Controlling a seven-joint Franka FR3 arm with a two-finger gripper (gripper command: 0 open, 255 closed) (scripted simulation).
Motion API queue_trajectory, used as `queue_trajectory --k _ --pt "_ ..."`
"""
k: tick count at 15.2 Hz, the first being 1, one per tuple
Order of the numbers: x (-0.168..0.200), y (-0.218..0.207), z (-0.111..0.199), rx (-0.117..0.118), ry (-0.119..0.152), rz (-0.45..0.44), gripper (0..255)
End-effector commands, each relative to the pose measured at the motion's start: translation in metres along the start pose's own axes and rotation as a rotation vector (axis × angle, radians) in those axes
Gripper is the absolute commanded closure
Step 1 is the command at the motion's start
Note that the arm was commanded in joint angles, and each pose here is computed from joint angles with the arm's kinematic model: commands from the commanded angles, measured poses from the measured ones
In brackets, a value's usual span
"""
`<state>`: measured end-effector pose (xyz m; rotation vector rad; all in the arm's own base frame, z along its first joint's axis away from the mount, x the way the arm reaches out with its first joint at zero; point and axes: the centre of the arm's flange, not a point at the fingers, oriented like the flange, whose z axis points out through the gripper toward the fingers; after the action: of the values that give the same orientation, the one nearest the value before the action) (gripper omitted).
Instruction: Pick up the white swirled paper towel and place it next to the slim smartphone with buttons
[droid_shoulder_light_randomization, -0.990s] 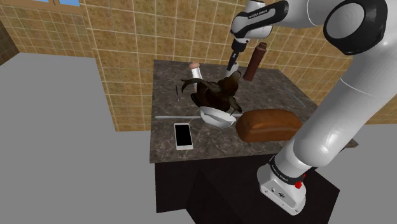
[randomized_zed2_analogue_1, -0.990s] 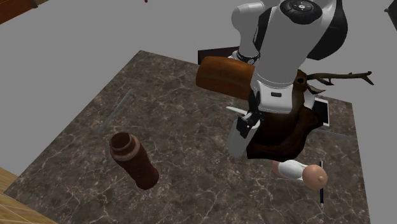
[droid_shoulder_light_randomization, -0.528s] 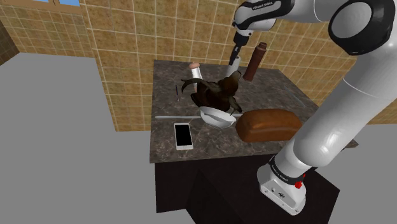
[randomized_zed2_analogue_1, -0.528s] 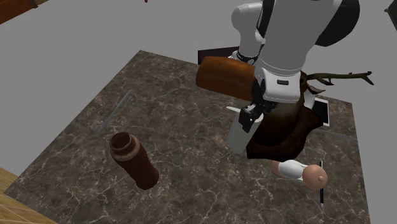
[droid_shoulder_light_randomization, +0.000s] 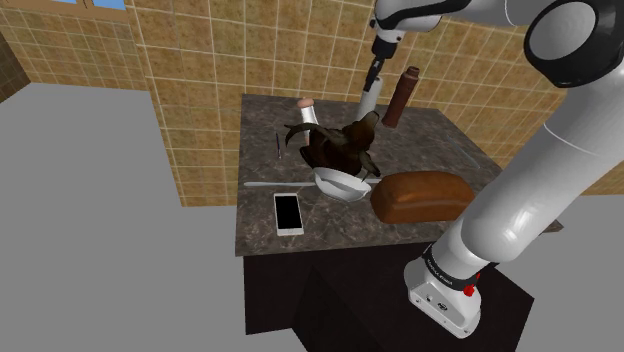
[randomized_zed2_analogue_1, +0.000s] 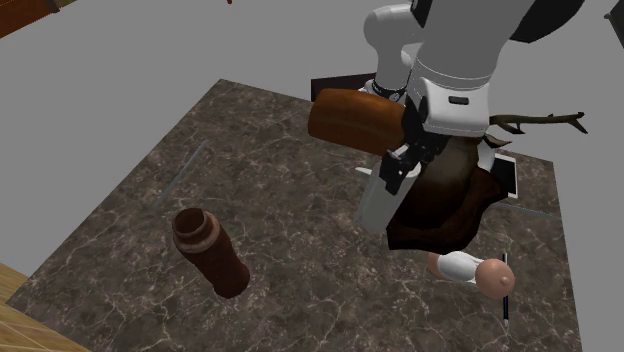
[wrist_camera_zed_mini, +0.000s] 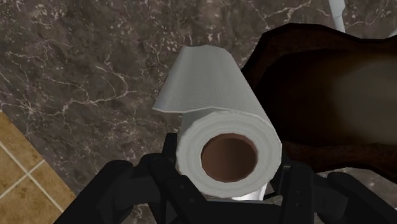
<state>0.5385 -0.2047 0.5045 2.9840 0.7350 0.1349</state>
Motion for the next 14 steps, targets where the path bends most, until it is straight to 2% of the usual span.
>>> queue_trajectory --k 1,14 --pt "0.002 0.001 -0.011 0.0 0.0 0.0 255" --pt "0.007 0.006 -0.079 0.0 0.0 0.0 255"
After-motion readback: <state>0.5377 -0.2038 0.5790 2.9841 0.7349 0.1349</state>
